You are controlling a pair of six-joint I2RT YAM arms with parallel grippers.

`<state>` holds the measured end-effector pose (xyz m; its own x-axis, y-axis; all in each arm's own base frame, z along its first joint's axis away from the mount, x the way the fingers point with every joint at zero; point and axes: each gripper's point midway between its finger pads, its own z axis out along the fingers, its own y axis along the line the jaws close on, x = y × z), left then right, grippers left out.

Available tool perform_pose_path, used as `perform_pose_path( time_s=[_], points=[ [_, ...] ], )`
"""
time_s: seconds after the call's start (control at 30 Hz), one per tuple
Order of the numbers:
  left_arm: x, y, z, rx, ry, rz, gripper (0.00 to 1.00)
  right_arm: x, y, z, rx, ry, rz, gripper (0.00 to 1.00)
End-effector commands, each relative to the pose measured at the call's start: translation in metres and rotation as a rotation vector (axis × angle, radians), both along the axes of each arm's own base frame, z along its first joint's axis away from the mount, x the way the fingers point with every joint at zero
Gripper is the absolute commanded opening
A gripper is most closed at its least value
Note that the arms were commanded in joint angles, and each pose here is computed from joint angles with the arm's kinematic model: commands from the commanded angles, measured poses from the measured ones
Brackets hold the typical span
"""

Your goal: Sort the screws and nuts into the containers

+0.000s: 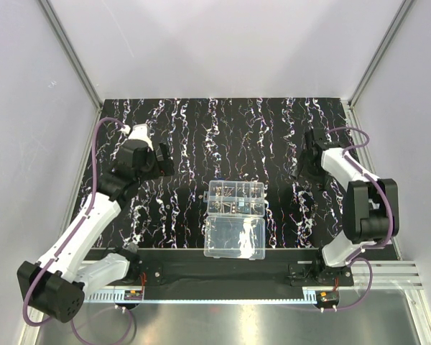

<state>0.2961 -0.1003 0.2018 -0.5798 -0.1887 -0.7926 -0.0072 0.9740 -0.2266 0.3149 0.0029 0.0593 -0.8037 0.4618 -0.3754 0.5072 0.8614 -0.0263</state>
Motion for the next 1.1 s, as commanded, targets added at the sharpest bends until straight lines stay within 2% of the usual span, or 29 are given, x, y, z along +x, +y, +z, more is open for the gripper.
perform_pose_path(
  time_s=[0.0, 0.13, 0.3, 0.37, 0.8, 1.07],
  points=[
    [0.010, 0.005, 0.011, 0.012, -0.052, 0.018, 0.99, 0.012, -0.014, -0.011, -0.057, -0.019, 0.005, 0.86],
    [0.013, 0.004, 0.010, 0.008, -0.049, 0.017, 0.99, 0.008, -0.017, -0.022, -0.029, -0.008, 0.005, 0.75],
    [0.014, 0.003, 0.007, 0.005, -0.040, 0.017, 0.99, 0.001, -0.013, -0.031, 0.032, -0.002, -0.003, 0.68],
    [0.014, 0.003, 0.008, 0.001, -0.042, 0.017, 0.99, -0.001, -0.011, -0.034, 0.045, -0.001, -0.002, 0.68],
    [0.012, 0.004, 0.007, -0.007, -0.045, 0.022, 0.99, -0.014, -0.018, -0.046, 0.071, 0.042, -0.052, 0.49],
    [0.009, 0.005, 0.008, -0.008, -0.051, 0.023, 0.99, -0.016, -0.016, -0.053, 0.107, 0.062, -0.047, 0.43]
  ],
)
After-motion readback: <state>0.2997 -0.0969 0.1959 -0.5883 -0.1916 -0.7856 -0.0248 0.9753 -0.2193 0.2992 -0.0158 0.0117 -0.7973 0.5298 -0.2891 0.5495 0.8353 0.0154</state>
